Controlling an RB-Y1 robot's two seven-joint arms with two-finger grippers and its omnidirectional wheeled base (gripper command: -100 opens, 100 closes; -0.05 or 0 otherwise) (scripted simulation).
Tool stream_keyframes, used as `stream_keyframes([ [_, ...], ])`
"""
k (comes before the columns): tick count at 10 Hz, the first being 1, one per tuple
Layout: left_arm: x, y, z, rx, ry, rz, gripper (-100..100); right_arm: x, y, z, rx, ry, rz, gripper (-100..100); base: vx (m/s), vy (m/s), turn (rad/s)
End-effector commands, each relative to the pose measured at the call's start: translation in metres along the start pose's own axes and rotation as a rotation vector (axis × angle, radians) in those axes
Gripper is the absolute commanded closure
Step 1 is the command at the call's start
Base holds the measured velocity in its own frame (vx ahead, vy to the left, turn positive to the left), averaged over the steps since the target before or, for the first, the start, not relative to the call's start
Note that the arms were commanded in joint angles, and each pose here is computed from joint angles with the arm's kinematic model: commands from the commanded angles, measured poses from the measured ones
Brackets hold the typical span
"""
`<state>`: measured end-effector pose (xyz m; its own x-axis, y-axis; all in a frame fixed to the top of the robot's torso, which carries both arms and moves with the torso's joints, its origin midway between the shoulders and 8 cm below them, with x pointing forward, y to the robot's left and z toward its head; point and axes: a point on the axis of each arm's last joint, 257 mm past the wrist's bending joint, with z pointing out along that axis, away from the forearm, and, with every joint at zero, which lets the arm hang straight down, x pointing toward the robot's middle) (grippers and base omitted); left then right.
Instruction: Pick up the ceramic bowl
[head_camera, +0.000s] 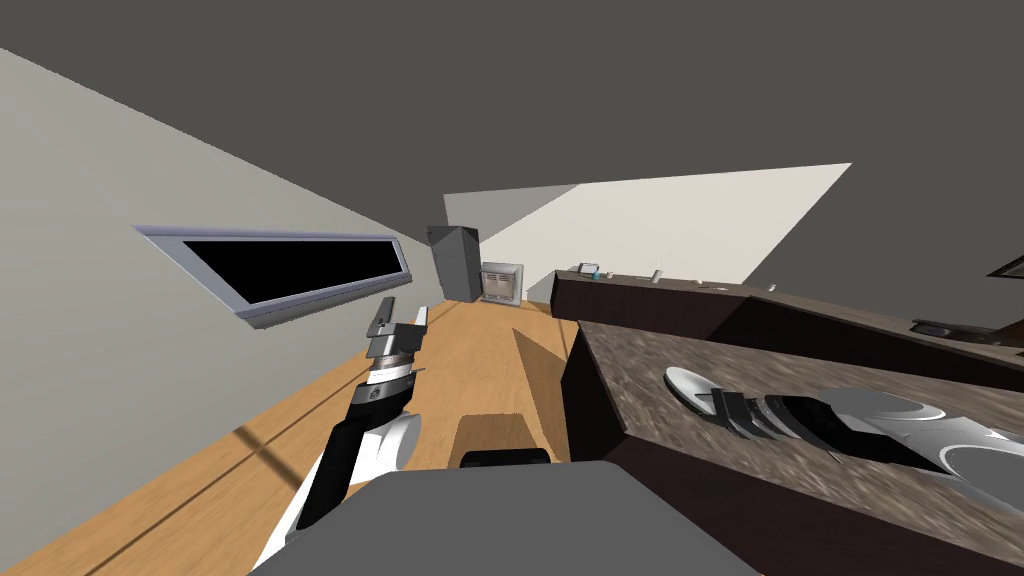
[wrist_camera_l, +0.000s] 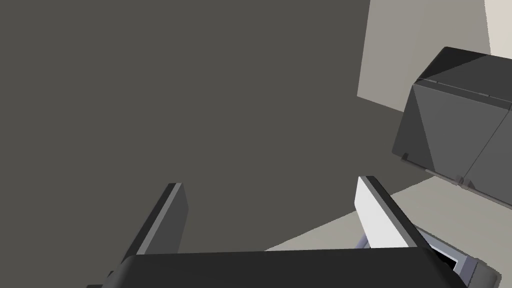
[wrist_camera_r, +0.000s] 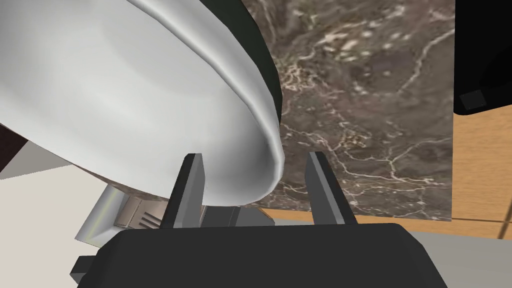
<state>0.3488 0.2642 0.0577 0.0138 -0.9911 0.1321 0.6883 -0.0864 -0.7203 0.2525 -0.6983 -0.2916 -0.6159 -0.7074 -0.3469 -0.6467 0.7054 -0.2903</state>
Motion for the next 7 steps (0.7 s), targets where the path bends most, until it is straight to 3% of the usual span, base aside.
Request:
stream_keyframes([
  [1, 0.0, 0.0, 0.0, 0.0, 0.0, 0.0, 0, 0.0, 0.0, 0.0, 0.0, 0.0, 0.0, 100, 0.0, 0.0, 0.0],
  [4, 0.0, 0.0, 0.0, 0.0, 0.0, 0.0, 0, 0.0, 0.0, 0.0, 0.0, 0.0, 0.002, 100, 0.0, 0.0, 0.0],
  [5, 0.0, 0.0, 0.0, 0.0, 0.0, 0.0, 0, 0.0, 0.0, 0.0, 0.0, 0.0, 0.003, 0, 0.0, 0.0, 0.0],
  [6, 0.0, 0.0, 0.0, 0.0, 0.0, 0.0, 0, -0.008, 0.001, -0.001, -0.011, -0.008, -0.028, 100, 0.091, -0.007, -0.263],
  [7, 0.0, 0.0, 0.0, 0.0, 0.0, 0.0, 0, -0.01, 0.002, 0.0, -0.015, -0.011, -0.031, 100, 0.118, -0.003, -0.25],
])
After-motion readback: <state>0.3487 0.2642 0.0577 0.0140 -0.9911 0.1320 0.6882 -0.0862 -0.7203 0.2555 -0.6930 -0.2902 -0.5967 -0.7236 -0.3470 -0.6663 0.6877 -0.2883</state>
